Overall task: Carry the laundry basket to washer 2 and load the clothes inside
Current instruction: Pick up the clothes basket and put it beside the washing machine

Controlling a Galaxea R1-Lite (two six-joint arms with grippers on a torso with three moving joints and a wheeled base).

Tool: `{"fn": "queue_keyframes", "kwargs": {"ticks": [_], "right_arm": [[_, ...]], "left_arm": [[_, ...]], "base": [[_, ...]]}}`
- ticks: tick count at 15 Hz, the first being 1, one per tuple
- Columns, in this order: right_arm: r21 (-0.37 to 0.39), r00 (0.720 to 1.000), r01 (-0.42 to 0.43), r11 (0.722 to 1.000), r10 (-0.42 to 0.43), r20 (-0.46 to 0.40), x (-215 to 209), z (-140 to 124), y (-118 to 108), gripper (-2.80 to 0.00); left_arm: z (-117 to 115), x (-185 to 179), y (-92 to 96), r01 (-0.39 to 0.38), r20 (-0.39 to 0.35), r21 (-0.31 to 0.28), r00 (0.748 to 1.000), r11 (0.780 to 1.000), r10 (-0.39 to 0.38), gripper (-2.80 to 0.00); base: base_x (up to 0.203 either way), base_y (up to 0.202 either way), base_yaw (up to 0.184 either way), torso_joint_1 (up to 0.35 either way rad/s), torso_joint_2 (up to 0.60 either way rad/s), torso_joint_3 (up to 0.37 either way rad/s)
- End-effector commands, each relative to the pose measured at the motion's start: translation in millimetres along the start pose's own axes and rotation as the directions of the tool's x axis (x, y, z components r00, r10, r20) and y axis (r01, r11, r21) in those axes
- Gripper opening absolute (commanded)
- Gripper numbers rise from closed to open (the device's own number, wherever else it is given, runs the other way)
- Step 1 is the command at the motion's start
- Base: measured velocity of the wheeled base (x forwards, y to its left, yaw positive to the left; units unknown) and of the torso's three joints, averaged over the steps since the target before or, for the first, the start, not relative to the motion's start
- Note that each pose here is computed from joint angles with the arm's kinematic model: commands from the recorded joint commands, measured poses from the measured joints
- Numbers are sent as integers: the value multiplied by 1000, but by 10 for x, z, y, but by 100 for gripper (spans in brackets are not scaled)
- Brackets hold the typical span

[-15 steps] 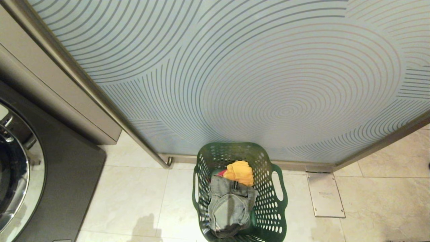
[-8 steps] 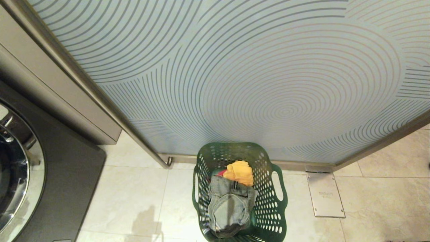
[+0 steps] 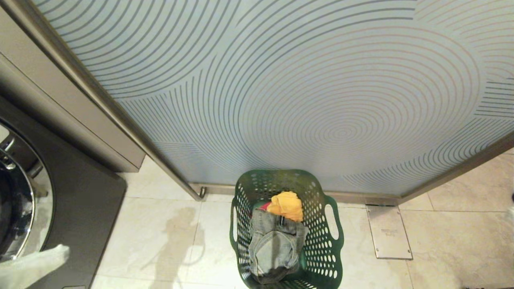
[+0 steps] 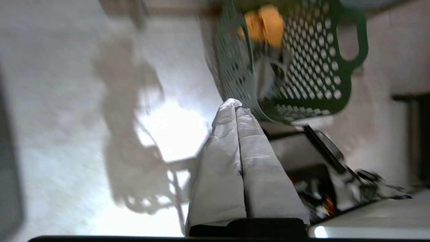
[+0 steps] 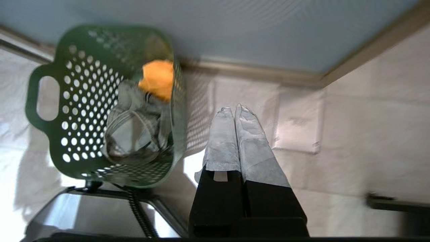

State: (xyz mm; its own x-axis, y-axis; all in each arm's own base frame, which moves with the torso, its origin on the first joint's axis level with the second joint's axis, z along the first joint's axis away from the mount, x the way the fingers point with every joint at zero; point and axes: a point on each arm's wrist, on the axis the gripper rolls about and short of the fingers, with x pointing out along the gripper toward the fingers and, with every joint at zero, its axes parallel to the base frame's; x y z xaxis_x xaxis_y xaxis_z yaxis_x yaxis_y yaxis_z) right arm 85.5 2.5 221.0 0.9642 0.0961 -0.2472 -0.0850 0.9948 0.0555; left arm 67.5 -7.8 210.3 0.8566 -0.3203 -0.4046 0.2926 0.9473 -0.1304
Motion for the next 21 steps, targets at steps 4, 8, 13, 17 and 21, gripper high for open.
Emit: {"fn": "queue_keyframes", "kwargs": {"ticks": [4, 8, 13, 17, 21], "right_arm": [[60, 967, -42, 997, 56, -248, 1888, -409, 65, -280], [51, 972, -168, 984, 174, -156, 2327, -471, 553, 0], [90, 952, -209, 974, 224, -207, 2458, -630, 767, 0], [134, 924, -227, 965, 257, -282, 2569, -877, 941, 0], [131, 908, -210, 969, 243, -340, 2577, -1081, 920, 0]], "left_arm": [[-58, 1438, 105, 18, -412, -84, 910, 996, -51, -280], [-78, 1824, 91, -79, -381, -76, 923, 994, 44, 0], [-115, 1889, 40, -74, -401, -93, 916, 993, 31, 0], [-142, 1896, -83, -40, -411, -96, 912, 995, -3, 0], [-154, 1908, -163, -17, -417, -97, 909, 995, -25, 0]], "base": [[0, 0, 0, 0, 0, 0], [0, 0, 0, 0, 0, 0], [0, 0, 0, 0, 0, 0], [0, 0, 0, 0, 0, 0], [0, 0, 0, 0, 0, 0]]}}
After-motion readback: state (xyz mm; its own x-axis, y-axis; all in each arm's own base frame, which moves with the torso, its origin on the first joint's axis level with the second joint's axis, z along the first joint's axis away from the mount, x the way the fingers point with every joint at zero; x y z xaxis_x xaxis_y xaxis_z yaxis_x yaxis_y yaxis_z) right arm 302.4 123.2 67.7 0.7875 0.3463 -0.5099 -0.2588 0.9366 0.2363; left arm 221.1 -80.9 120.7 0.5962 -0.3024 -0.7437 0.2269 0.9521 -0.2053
